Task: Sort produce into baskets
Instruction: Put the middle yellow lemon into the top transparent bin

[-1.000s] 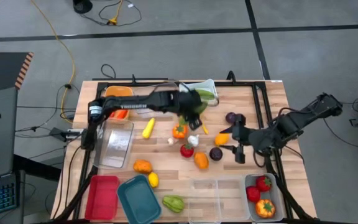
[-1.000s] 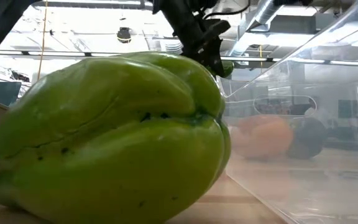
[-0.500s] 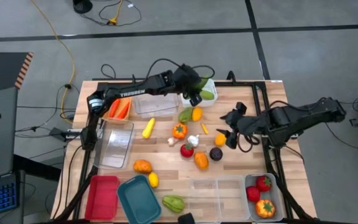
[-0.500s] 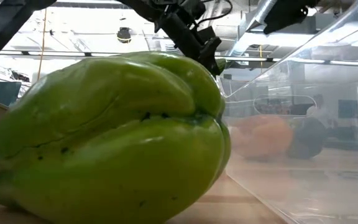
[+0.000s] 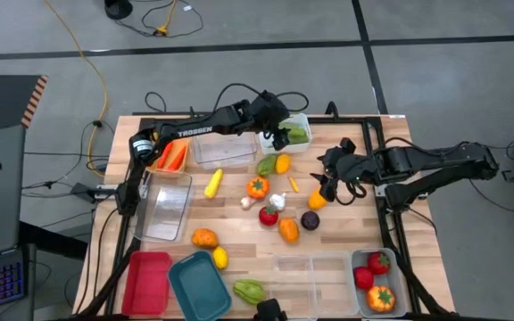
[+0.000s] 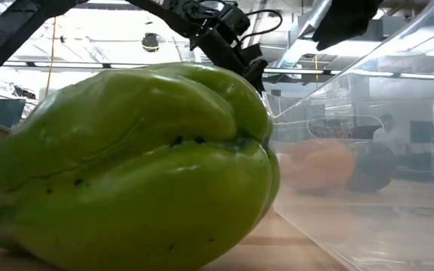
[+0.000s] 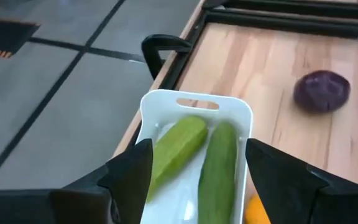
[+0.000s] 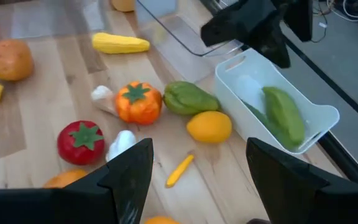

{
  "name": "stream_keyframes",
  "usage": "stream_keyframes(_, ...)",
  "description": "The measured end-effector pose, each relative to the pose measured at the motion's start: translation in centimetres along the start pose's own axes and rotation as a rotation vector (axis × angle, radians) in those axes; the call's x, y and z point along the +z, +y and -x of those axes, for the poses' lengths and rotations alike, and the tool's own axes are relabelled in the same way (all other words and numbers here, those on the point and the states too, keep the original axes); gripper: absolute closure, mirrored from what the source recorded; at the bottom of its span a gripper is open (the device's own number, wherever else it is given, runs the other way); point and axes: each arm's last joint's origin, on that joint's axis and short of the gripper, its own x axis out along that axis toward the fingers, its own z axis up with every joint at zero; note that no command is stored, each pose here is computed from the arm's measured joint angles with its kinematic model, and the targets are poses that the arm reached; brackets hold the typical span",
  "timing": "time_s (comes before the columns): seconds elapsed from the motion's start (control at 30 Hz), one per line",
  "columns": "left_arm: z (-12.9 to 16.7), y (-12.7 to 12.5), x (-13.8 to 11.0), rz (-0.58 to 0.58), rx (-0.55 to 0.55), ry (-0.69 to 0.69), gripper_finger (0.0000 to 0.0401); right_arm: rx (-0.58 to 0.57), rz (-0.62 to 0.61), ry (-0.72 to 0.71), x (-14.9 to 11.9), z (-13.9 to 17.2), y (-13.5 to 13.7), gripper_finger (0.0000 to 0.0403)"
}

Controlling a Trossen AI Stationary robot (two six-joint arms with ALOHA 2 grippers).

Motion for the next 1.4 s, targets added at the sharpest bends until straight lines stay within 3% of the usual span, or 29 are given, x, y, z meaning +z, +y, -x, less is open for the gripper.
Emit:
stream_keyframes(0.2, 3.3, -0.7, 0.8, -0.118, -0.054, 0.034, 0.0155, -0.031, 0.125, 0.089, -0.6, -1.2, 0.3, 0.0117)
stream_keyframes(0.5, 10.1, -2.5, 1.2, -0.168, -0.123, 0.152, 0.0154, -0.024, 0.416, 0.242, -1.5, -4.7, 2.1, 0.0117)
stream_keyframes(0.67, 11.8, -3.5, 1.1, -0.158, -0.13, 0.19, 0.0154, -0.021, 0.535, 0.311, -2.0, -6.5, 2.9, 0.0117)
stream_keyframes(1.23, 13.6, -6.1, -1.1, -0.22, -0.18, 0.442, 0.0154, -0.051, 0.645, 0.542, -4.4, -10.5, 4.3, 0.0115)
stream_keyframes(1.4, 14.8, -6.4, -1.2, -0.215, -0.178, 0.463, 0.0154, -0.022, 0.62, 0.622, -5.0, -11.6, 3.9, 0.0077)
